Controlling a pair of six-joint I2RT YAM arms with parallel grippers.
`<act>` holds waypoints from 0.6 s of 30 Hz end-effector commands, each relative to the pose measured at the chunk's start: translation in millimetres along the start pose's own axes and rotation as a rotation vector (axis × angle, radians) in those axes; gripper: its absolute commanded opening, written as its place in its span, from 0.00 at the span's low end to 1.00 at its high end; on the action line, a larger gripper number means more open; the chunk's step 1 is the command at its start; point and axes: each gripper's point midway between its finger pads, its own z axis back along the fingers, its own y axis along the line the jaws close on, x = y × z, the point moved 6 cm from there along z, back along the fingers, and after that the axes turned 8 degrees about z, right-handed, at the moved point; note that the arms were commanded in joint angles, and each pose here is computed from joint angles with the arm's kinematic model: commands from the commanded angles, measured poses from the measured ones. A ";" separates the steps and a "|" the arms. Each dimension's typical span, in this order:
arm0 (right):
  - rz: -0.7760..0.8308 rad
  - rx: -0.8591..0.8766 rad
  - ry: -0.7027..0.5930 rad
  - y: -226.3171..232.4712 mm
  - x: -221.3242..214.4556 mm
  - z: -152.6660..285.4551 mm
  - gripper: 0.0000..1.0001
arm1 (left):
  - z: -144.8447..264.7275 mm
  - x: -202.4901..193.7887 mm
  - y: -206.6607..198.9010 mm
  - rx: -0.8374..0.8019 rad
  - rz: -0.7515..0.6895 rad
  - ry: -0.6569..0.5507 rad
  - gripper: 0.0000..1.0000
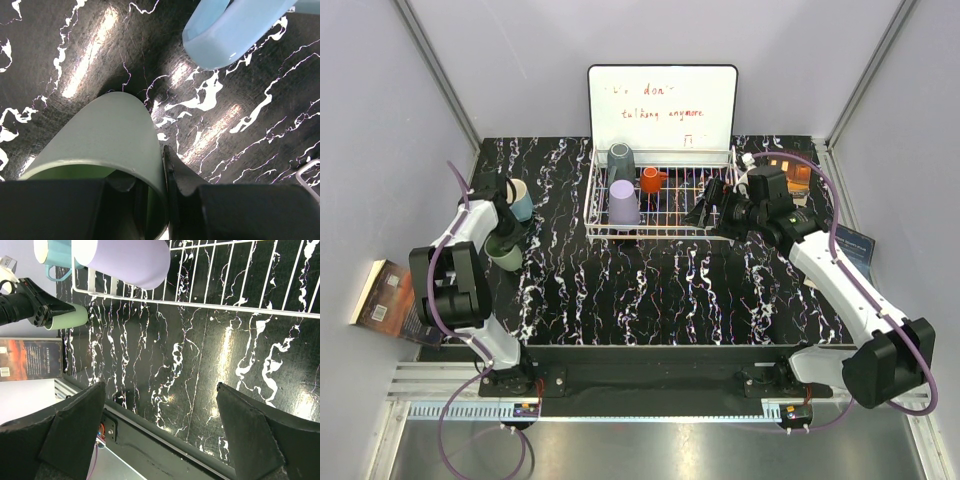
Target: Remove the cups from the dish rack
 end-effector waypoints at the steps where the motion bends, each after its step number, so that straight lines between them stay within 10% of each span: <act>1: 0.027 -0.011 -0.012 -0.8 1.7 -1.1 0.99 | 22.4 14.3 -4.7 -0.051 0.020 -0.071 0.22; 18: 0.043 0.008 -0.011 3.0 3.5 -1.9 0.99 | 115.5 37.9 0.6 -0.116 0.099 -0.287 0.67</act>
